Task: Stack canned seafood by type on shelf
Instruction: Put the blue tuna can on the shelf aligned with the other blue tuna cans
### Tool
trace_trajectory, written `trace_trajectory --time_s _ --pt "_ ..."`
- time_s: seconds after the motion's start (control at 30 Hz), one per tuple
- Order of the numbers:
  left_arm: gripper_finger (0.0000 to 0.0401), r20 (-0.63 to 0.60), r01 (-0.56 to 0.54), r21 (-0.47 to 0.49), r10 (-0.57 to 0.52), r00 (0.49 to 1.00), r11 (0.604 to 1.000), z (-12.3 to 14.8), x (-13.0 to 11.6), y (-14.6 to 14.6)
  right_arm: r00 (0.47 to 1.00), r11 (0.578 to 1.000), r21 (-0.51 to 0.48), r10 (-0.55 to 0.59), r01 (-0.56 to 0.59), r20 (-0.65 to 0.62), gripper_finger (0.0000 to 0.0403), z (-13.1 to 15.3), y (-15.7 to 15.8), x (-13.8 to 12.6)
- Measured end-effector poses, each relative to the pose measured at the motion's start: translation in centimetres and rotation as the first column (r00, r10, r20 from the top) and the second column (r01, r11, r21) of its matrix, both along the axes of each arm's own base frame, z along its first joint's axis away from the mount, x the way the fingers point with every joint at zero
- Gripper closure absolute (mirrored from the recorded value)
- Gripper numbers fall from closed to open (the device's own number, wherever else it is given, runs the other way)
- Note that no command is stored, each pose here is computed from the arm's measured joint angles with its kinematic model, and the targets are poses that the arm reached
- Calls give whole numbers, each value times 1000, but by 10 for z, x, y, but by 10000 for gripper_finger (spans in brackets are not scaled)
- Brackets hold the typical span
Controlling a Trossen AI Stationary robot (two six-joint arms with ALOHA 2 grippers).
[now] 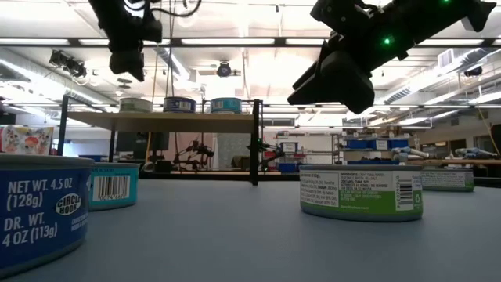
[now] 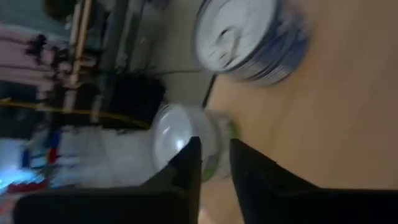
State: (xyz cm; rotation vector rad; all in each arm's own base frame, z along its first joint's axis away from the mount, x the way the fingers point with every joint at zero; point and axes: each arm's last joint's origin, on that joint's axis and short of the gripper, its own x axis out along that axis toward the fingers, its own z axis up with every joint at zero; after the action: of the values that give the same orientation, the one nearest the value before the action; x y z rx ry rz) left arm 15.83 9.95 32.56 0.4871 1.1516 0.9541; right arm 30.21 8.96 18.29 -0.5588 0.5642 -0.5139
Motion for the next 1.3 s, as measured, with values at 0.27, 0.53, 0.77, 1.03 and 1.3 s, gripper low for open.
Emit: trace_trajectory --time_s 0.27,0.53,0.77,1.03,1.3 --pt "392 91 76 -111 -66 994 991 -3 4 -10 1000 1000 15 21 -21 -5 230 0 1 0" --pt "398 137 203 -226 -175 975 953 -8 13 -19 1000 998 63 1 -3 24 292 0 -5 3" --pt "399 284 385 -219 -319 904 897 -19 31 -41 999 991 124 51 -53 17 371 -1 -11 6" --pt "400 479 523 -151 -401 781 839 -58 38 -56 996 970 226 82 -88 37 389 -2 -17 10" --pt "401 673 685 -54 -480 562 727 -87 46 -77 993 966 232 118 -116 5 395 -3 -16 8"
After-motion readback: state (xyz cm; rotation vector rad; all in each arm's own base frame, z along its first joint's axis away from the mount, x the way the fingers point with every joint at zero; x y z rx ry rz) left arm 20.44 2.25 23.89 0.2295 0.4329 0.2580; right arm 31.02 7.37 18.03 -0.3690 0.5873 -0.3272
